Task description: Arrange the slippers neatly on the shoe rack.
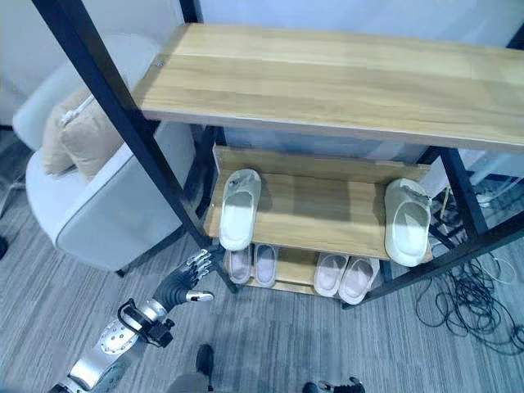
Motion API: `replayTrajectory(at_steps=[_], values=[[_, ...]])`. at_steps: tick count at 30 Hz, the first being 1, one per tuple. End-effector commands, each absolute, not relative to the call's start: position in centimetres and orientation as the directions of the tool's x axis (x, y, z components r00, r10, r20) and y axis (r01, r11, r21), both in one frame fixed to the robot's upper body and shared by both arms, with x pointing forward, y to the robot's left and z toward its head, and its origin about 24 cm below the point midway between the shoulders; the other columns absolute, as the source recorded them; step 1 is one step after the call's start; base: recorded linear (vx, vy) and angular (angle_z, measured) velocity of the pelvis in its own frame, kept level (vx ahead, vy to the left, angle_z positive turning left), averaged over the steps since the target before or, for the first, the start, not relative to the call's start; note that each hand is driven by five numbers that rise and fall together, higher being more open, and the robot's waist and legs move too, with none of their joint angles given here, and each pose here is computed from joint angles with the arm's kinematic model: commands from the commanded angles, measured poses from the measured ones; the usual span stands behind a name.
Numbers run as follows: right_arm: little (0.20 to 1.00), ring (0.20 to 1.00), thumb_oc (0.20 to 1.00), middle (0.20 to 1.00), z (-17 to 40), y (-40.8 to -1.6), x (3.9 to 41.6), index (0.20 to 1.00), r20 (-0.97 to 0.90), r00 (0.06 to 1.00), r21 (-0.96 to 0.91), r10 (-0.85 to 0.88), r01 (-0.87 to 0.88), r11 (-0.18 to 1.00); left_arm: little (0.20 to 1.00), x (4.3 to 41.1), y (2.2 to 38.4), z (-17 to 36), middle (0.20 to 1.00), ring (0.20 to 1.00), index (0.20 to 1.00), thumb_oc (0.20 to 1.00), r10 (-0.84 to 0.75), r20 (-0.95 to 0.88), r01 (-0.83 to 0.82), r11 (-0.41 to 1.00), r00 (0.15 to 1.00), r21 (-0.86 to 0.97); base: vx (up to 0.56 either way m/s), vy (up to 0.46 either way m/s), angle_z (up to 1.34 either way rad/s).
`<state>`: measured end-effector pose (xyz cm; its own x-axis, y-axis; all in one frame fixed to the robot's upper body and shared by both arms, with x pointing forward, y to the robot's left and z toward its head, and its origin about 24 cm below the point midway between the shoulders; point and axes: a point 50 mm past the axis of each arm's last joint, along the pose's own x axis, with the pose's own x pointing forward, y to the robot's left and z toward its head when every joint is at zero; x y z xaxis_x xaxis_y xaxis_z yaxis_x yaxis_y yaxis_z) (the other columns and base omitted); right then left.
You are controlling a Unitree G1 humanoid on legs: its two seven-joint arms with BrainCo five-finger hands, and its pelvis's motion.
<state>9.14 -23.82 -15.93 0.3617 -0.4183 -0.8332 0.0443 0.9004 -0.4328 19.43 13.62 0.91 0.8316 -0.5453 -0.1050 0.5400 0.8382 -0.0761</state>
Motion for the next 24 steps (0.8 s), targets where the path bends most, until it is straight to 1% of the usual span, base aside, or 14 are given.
replayTrajectory(at_steps=[1,3,6,7,8,9,10,11,12,15,18,19,20,24], values=[[1.000,1.000,1.000,1.000,-15.9,-23.4,9.4,1.000,-0.817,0.392,-0.474,-0.422,-0.043,0.879,1.000,21.2,11.8,5.6,1.000,1.000,1.000,1.000,-0.615,0.114,0.618,0.786,0.781,0.002,-0.31,-0.391,0.08],[1.000,1.000,1.000,1.000,-15.6,-24.1,9.9,1.000,-0.802,0.402,-0.501,-0.441,-0.054,0.863,1.000,21.5,10.6,6.1,1.000,1.000,1.000,1.000,-0.627,0.154,0.635,0.772,0.764,-0.007,-0.22,-0.254,-0.23],[1.000,1.000,1.000,1.000,-15.8,-24.3,9.0,1.000,-0.817,0.370,-0.500,-0.442,-0.073,0.863,1.000,21.5,9.4,6.1,1.000,1.000,1.000,1.000,-0.648,0.164,0.657,0.754,0.744,-0.003,0.02,-0.005,-0.63],[1.000,1.000,1.000,1.000,-15.9,-23.9,9.2,1.000,-0.812,0.397,-0.508,-0.428,-0.119,0.853,1.000,21.2,8.9,6.2,1.000,1.000,1.000,1.000,-0.666,0.161,0.659,0.745,0.728,0.101,0.21,0.149,-0.07],[1.000,1.000,1.000,1.000,-16.3,-22.5,8.4,1.000,-0.826,0.389,-0.491,-0.408,-0.140,0.860,1.000,22.4,8.6,8.7,1.000,1.000,1.000,1.000,-0.679,0.249,0.595,0.729,0.691,0.339,0.27,0.178,0.00],[1.000,1.000,1.000,1.000,-16.5,-21.4,8.6,1.000,-0.832,0.410,-0.477,-0.374,-0.185,0.859,1.000,23.0,9.1,9.6,1.000,1.000,1.000,1.000,-0.663,0.284,0.511,0.729,0.692,0.456,0.28,0.083,-0.26],[1.000,1.000,1.000,1.000,-16.4,-20.9,9.4,1.000,-0.828,0.431,-0.476,-0.357,-0.207,0.855,1.000,23.5,9.4,10.1,1.000,1.000,1.000,1.000,-0.664,0.294,0.472,0.716,0.687,0.515,0.20,-0.049,-0.94],[1.000,1.000,1.000,1.000,-16.5,-20.6,9.3,1.000,-0.832,0.428,-0.468,-0.352,-0.203,0.860,1.000,24.6,9.3,10.8,1.000,1.000,1.000,1.000,-0.652,0.323,0.391,0.705,0.686,0.592,0.10,-0.090,-0.92],[1.000,1.000,1.000,1.000,-16.4,-20.6,9.3,1.000,-0.831,0.429,-0.469,-0.353,-0.202,0.860,1.000,24.6,9.3,10.8,1.000,1.000,1.000,1.000,-0.652,0.325,0.389,0.705,0.686,0.593,0.09,-0.079,-0.72],[1.000,1.000,1.000,1.000,-16.7,-20.7,8.2,1.000,-0.844,0.398,-0.462,-0.359,-0.201,0.864,1.000,25.4,9.8,11.4,1.000,1.000,1.000,1.000,-0.625,0.359,0.294,0.700,0.693,0.651,0.07,-0.055,0.26],[1.000,1.000,1.000,1.000,-17.0,-20.6,6.9,1.000,-0.866,0.353,-0.446,-0.355,-0.221,0.867,1.000,25.7,10.5,11.3,1.000,1.000,1.000,1.000,-0.623,0.346,0.216,0.648,0.702,0.730,0.09,-0.072,0.28],[1.000,1.000,1.000,1.000,-17.0,-20.6,6.9,1.000,-0.866,0.352,-0.446,-0.355,-0.222,0.867,1.000,25.7,10.5,11.3,1.000,1.000,1.000,1.000,-0.623,0.345,0.216,0.648,0.702,0.731,0.09,-0.093,0.44],[1.000,1.000,1.000,1.000,-17.2,-20.5,6.1,1.000,-0.878,0.330,-0.436,-0.347,-0.252,0.864,1.000,25.9,11.0,11.0,1.000,1.000,1.000,1.000,-0.614,0.339,0.175,0.624,0.712,0.762,0.07,-0.081,0.19],[1.000,1.000,1.000,1.000,-17.1,-21.0,6.0,1.000,-0.872,0.321,-0.450,-0.369,-0.230,0.863,1.000,26.3,11.2,10.3,1.000,1.000,1.000,1.000,-0.610,0.322,0.102,0.557,0.724,0.825,0.05,-0.061,-0.03]])
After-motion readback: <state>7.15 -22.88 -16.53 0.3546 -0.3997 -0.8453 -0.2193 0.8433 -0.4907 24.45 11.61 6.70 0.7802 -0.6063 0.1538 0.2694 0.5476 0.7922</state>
